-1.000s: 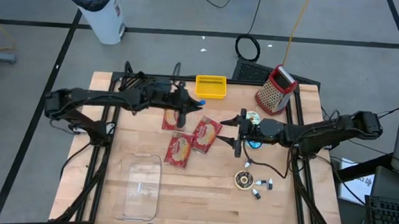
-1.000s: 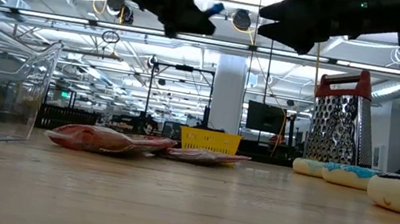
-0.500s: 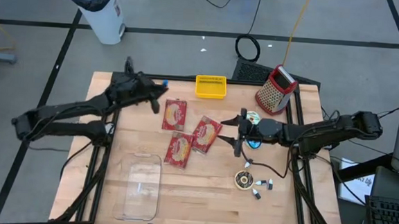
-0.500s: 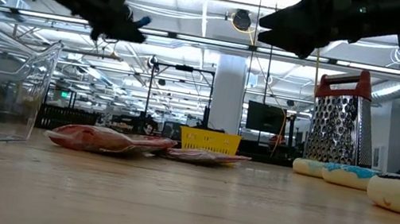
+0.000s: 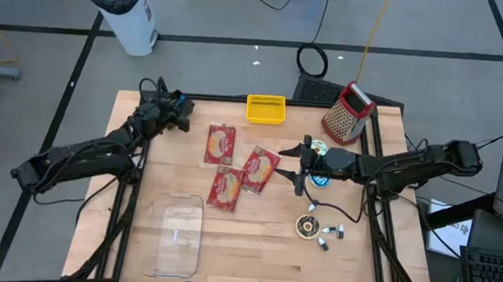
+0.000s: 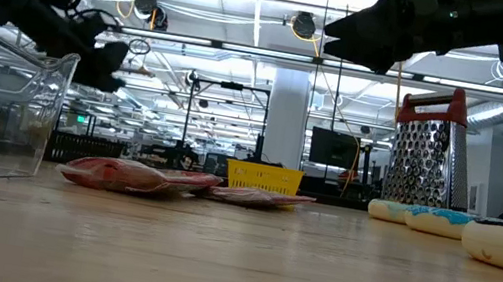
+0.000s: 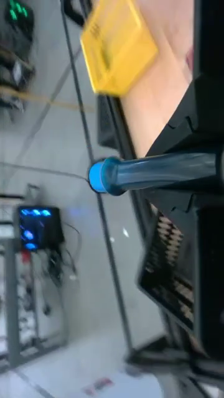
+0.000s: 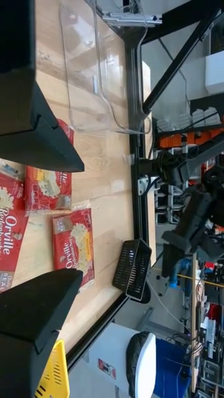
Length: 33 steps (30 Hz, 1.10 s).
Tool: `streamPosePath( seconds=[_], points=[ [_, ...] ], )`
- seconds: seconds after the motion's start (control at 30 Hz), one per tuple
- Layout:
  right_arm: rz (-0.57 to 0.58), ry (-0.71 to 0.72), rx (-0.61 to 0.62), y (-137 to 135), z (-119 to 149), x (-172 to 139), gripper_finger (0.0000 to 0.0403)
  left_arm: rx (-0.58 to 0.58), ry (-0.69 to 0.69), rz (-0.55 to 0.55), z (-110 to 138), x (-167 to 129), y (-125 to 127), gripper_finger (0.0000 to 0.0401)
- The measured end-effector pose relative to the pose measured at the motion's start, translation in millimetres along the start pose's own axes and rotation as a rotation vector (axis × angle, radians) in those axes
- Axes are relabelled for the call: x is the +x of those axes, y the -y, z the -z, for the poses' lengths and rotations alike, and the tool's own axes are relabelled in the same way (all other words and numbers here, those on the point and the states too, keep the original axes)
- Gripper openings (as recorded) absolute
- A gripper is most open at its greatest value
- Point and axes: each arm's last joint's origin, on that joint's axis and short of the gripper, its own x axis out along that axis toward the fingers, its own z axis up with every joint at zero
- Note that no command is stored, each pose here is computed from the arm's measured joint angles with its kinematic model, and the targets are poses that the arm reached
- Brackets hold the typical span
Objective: Pick & Place Food Item
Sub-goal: Put the large blue food coloring bottle into the black bin, then put the dark green food coloring bottle into the black bin
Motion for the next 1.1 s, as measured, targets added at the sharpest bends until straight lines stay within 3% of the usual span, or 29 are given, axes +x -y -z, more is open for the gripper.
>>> streamPosePath(
  seconds=[0.23,0.57,0.83,1.1],
  points=[
    [0.000,0.000,0.007,0,0,0,0.0254,-0.002,-0.064,-0.222,8,13,-20,0.0065],
    [0.003,0.000,0.010,0,0,0,0.0254,0.010,-0.146,-0.232,22,30,-21,0.0043],
    [0.001,0.000,0.015,0,0,0,0.0254,-0.014,-0.122,-0.259,21,33,-21,0.0095],
    [0.000,0.000,0.015,0,0,0,0.0254,-0.014,-0.123,-0.257,21,33,-21,0.0100]
  ],
)
